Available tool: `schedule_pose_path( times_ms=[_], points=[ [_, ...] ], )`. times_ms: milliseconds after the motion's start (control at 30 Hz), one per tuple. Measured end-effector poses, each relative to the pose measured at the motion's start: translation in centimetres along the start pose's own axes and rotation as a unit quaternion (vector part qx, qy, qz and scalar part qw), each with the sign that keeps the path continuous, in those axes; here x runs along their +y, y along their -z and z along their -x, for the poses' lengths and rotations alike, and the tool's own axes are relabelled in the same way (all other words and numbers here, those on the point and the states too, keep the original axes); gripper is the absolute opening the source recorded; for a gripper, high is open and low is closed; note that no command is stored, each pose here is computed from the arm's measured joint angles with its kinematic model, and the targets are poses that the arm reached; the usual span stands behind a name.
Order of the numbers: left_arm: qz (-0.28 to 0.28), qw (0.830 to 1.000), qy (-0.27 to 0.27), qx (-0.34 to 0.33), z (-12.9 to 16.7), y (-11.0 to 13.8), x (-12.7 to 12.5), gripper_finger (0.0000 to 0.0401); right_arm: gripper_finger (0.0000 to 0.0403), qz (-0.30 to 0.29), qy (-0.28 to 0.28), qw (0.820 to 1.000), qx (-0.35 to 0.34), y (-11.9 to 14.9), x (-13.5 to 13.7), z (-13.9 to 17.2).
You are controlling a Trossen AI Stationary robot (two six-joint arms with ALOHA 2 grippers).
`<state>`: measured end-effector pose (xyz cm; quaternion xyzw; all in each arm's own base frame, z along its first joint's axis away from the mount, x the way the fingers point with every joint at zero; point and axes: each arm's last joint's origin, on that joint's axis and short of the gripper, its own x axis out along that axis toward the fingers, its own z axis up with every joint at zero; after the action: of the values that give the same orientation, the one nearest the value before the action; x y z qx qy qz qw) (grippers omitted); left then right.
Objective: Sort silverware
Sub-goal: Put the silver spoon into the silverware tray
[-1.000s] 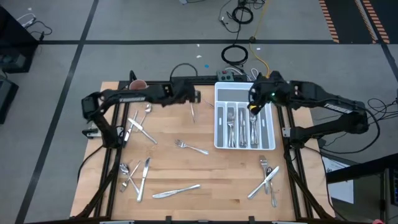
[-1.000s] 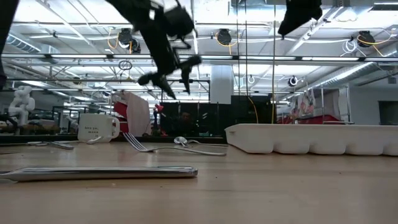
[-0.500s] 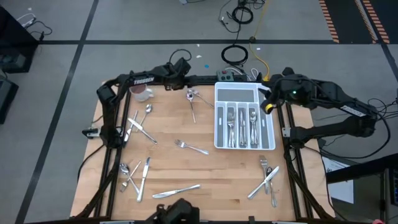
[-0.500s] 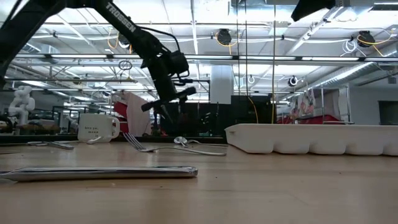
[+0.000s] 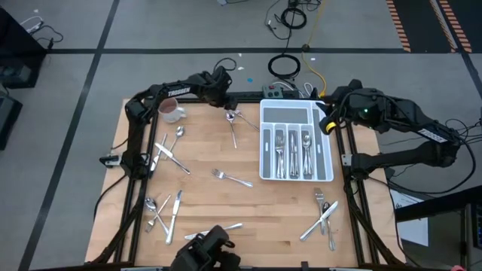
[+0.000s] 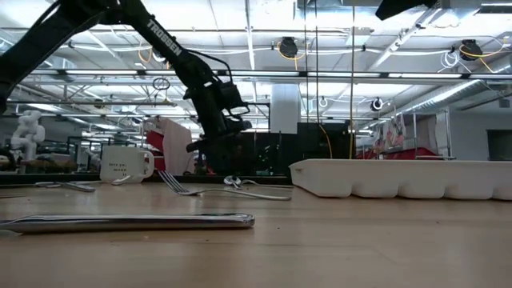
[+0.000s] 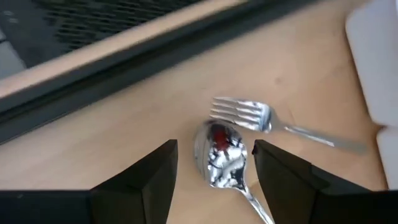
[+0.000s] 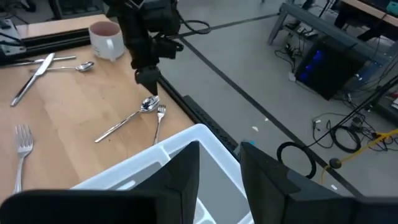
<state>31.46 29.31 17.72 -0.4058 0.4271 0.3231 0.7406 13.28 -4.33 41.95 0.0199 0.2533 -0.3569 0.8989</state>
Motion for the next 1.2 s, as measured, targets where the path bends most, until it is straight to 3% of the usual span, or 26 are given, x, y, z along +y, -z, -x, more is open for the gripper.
schedule_pose_path(
  times_ms=[233, 467, 633, 867, 1200],
  points=[
    [-0.049, 0.998, 0.03, 0.035, -1.6, 0.4, 0.4, 0.0216, 0.0107, -0.011, 0.022, 1.0, -0.018, -0.4, 0.0, -0.2],
    [-0.056, 0.994, 0.062, 0.072, -3.8, 0.9, 0.8, 0.0209, 0.0107, -0.02, 0.021, 0.999, -0.029, -0.7, 0.0, -0.2],
    [-0.059, 0.994, 0.066, 0.063, -4.0, 0.6, 0.8, 0.0152, 0.0107, -0.022, 0.02, 0.999, -0.032, -0.7, 0.0, -0.2],
    [-0.105, 0.989, 0.1, 0.037, -4.5, 0.4, -0.1, 0.0015, 0.0107, -0.022, 0.021, 0.999, -0.031, -0.7, 0.0, -0.2],
    [-0.112, 0.987, 0.1, 0.049, -3.0, 0.8, -0.7, 0.0004, 0.0107, -0.025, 0.032, 0.999, -0.032, -0.7, 0.0, -0.2]
  ],
)
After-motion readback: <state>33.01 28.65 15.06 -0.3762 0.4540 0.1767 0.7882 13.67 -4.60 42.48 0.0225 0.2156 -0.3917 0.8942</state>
